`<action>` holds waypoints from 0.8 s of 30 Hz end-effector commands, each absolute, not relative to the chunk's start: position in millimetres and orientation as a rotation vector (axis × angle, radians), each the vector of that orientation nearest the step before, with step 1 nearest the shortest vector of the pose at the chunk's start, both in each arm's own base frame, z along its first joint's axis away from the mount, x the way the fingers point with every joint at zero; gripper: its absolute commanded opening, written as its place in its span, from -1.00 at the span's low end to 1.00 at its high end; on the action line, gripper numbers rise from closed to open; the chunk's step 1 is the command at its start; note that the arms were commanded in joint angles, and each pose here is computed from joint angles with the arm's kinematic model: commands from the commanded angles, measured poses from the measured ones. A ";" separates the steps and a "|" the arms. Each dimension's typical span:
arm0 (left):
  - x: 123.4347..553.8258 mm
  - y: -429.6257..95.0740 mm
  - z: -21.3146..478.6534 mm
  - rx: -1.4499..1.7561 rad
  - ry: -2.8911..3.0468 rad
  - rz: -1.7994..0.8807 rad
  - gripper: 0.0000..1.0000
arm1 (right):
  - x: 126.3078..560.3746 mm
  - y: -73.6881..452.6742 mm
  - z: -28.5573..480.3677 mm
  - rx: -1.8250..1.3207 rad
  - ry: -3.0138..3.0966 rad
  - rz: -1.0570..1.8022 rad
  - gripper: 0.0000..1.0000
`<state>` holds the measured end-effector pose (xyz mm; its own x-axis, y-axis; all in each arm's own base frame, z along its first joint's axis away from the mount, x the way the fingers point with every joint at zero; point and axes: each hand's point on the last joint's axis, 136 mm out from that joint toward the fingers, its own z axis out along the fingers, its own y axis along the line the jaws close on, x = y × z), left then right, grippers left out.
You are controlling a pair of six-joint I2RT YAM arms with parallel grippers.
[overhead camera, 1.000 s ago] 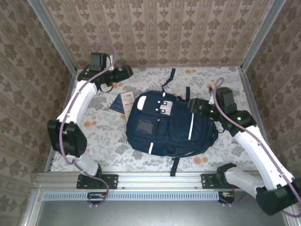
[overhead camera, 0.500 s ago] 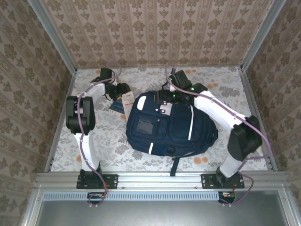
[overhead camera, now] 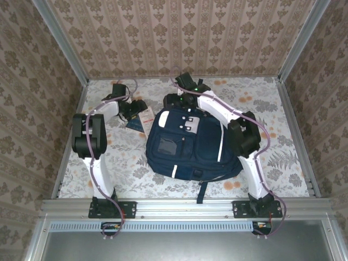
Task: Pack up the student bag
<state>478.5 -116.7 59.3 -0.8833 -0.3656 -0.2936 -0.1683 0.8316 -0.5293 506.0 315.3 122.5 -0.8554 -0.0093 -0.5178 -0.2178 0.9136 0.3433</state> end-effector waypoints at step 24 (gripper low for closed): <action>482.5 -169.0 30.8 -0.482 2.544 -1.199 -0.13 | 497.6 389.6 15.3 -0.206 2.804 0.854 0.62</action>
<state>496.0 -144.1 48.5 -0.8728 -0.4312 -0.2286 -0.1470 0.6790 -0.7193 523.6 381.4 55.4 -0.9053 -0.0817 -0.4169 -0.2764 0.8586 0.4318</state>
